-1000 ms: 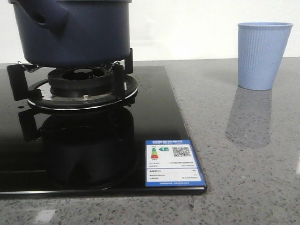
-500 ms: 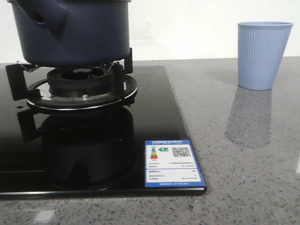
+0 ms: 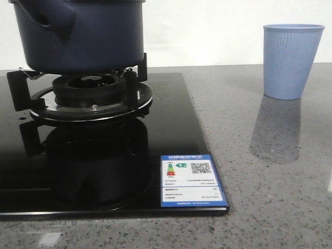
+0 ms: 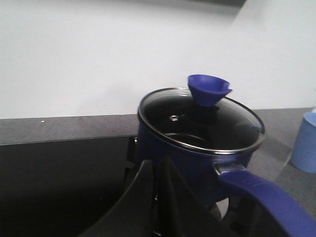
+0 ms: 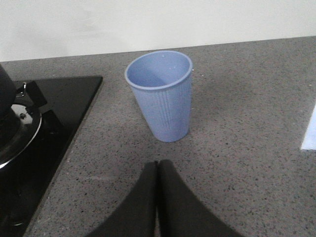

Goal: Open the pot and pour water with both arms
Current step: 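Close the left gripper on the blue lid knob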

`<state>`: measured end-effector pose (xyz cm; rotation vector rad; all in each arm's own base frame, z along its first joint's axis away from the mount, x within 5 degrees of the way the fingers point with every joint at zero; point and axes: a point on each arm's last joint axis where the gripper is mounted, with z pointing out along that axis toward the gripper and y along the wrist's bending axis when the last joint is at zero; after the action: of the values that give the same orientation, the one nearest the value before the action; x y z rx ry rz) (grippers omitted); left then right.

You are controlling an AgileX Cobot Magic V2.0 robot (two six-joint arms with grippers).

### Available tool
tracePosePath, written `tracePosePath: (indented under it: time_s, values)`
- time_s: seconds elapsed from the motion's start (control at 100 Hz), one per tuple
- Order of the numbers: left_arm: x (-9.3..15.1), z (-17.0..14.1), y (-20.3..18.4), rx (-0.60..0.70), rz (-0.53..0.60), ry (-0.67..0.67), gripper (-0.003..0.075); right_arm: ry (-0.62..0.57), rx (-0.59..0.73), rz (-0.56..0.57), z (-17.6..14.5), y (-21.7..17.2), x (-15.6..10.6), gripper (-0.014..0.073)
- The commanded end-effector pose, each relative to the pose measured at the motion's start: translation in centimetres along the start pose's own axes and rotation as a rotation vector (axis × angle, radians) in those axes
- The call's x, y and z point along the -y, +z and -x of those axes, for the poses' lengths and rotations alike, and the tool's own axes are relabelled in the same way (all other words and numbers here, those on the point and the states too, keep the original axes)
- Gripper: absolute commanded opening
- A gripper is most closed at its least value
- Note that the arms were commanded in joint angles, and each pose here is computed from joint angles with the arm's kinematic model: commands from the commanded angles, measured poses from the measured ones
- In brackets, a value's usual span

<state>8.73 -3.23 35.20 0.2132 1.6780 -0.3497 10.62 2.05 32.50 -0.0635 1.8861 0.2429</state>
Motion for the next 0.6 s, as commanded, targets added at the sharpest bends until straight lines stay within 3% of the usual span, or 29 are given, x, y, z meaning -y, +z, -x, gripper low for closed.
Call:
tracePosePath:
  time_s: [0.0,0.1,0.21,0.3,0.59]
  values:
    - [0.4,2.1,0.6,0.076,-0.030,0.018,0.0008,-0.037,0.106,0.008,2.0,-0.1,-0.3,-0.0056]
    - [0.7,2.6,1.7,0.091,-0.064,0.015,0.0130,-0.039,0.112,0.014,2.1,-0.1,-0.3,0.0059]
    - [1.0,2.7,3.2,0.099,-0.085,0.005,0.0398,-0.039,0.111,0.014,2.1,-0.1,-0.3,0.0354]
    - [1.3,2.5,4.4,0.086,-0.101,0.004,0.0526,-0.039,0.111,0.014,2.1,-0.1,-0.3,0.0531]
    - [2.9,1.8,9.4,0.087,-0.124,0.013,0.0492,-0.039,0.092,0.016,1.9,0.0,-0.3,0.0540]
